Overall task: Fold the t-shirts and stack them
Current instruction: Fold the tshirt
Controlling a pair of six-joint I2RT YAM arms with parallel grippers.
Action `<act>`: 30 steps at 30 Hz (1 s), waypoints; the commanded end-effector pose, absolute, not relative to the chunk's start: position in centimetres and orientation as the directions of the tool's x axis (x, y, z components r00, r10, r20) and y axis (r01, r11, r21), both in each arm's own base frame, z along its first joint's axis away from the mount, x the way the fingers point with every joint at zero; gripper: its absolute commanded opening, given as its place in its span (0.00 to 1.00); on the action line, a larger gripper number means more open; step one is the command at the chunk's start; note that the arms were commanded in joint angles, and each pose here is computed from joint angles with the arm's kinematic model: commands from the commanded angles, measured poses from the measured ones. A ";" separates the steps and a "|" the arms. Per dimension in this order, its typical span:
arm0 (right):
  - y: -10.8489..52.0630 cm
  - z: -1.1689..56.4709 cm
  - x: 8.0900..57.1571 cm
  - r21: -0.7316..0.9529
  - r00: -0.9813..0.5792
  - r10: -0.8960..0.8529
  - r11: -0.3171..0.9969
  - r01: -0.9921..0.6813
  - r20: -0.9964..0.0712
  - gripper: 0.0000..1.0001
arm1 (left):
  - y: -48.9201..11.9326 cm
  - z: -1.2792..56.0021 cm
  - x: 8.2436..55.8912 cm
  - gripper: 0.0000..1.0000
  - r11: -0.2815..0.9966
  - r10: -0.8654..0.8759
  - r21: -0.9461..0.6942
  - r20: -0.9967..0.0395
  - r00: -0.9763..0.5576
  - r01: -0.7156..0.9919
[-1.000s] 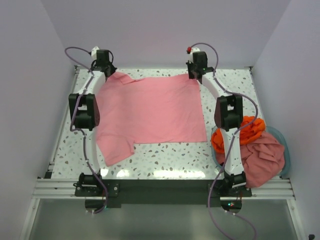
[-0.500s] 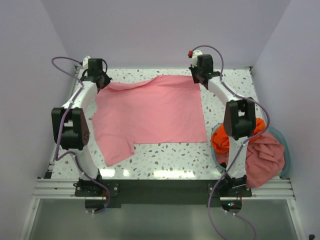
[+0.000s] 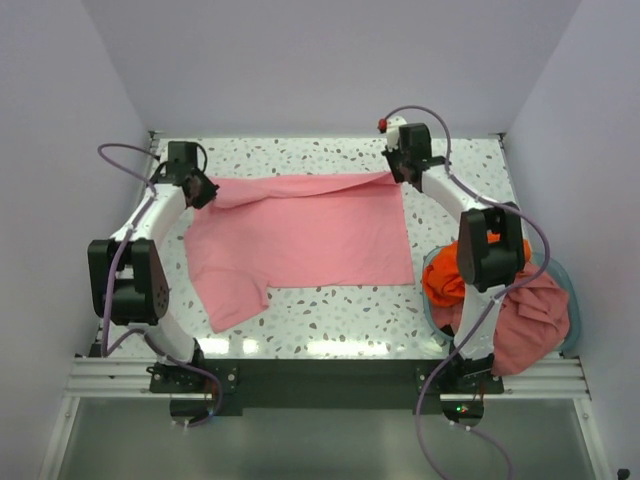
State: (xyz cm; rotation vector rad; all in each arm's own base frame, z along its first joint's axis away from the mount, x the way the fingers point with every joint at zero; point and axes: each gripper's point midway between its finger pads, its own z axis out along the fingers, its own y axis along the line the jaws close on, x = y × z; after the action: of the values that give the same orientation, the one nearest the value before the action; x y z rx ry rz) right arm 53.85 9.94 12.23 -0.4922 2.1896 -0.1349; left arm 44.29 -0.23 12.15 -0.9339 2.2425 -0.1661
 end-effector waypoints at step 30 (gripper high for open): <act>7.3 12.4 46.2 -0.267 -0.620 -0.342 0.939 -0.214 -0.706 0.77 | 1.5 10.3 32.6 1.00 0.698 -0.708 -0.289 -0.419 -0.569 -0.655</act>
State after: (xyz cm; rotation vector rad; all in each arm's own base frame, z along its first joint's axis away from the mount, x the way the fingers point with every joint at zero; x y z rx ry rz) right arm 46.42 7.39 7.99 -0.4585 2.3411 -0.1947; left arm 32.18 0.69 6.96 -1.0509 2.4898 -0.1529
